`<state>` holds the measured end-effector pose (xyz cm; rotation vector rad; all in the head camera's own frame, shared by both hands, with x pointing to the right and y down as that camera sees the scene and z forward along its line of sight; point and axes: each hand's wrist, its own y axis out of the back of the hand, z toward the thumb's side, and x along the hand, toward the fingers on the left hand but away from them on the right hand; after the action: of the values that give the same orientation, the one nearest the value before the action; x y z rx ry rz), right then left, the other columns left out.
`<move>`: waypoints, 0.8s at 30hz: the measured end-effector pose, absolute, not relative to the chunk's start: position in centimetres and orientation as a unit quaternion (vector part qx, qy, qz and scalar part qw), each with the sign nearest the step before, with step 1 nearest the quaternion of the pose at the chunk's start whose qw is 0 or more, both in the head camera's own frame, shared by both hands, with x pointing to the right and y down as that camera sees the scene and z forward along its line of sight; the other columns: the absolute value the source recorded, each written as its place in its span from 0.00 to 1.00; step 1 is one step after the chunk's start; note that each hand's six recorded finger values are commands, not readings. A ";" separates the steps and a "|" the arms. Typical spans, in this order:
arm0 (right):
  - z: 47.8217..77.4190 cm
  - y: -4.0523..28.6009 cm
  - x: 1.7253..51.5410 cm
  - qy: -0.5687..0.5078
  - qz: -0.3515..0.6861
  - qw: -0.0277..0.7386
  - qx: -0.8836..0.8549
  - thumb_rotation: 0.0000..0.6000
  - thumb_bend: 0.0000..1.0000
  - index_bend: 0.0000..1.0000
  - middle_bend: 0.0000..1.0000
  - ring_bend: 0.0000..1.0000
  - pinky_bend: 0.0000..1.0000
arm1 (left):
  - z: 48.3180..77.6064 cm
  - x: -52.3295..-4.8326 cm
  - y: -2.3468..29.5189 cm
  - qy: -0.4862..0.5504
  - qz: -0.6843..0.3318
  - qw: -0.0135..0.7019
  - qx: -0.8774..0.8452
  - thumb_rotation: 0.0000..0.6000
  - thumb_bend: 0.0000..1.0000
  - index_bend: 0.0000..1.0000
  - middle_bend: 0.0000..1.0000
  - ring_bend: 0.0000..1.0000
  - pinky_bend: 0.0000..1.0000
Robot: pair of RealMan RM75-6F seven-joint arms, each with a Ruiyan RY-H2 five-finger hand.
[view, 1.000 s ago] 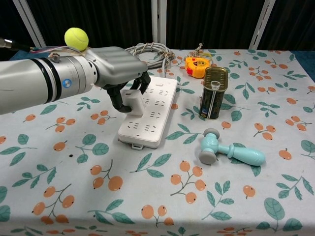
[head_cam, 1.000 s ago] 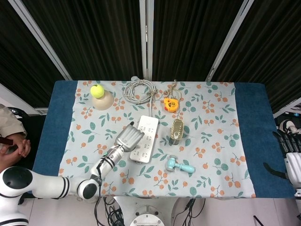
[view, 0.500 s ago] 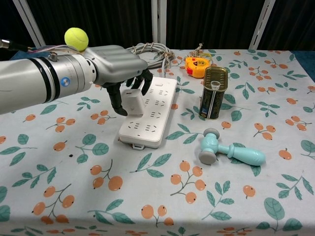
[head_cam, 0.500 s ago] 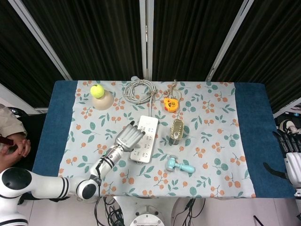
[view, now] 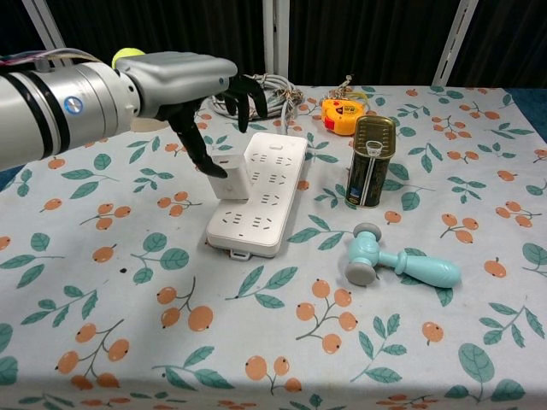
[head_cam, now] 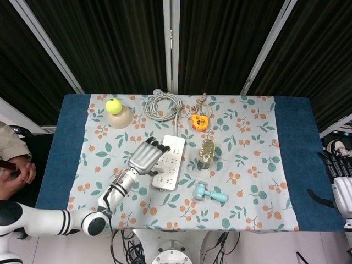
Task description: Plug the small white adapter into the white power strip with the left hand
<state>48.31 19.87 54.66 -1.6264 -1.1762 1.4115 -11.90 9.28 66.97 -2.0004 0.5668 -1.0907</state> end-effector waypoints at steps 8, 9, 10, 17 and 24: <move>53.5 19.1 48.2 -0.446 0.542 0.360 -0.614 1.00 0.11 0.00 0.02 0.00 0.00 | 66.4 -12.6 9.6 0.366 -0.320 0.149 -0.861 1.00 0.35 0.61 0.66 0.59 0.62; 53.4 19.0 48.1 -0.445 0.542 0.362 -0.614 1.00 0.11 0.00 0.02 0.00 0.00 | 66.4 -12.6 9.6 0.383 -0.301 0.112 -0.866 1.00 0.36 0.64 0.69 0.62 0.66; 53.2 18.9 48.1 -0.444 0.543 0.364 -0.613 1.00 0.11 0.00 0.02 0.00 0.00 | 66.5 -12.5 9.7 0.396 -0.286 0.084 -0.869 1.00 0.38 0.66 0.72 0.64 0.70; 52.8 18.8 48.0 -0.444 0.546 0.367 -0.608 1.00 0.11 0.00 0.02 0.00 0.00 | 67.2 -11.6 10.4 0.457 -0.180 -0.130 -0.861 1.00 0.53 0.76 0.84 0.76 0.86; 52.9 18.8 48.0 -0.443 0.548 0.367 -0.608 1.00 0.11 0.00 0.02 0.00 0.00 | 68.5 -10.4 11.4 0.475 -0.109 -0.286 -0.825 1.00 0.54 0.78 0.86 0.78 0.87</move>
<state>48.00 18.83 52.85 -1.5613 -1.1394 1.4073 -10.39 11.44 68.46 -3.2050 1.8442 -0.4250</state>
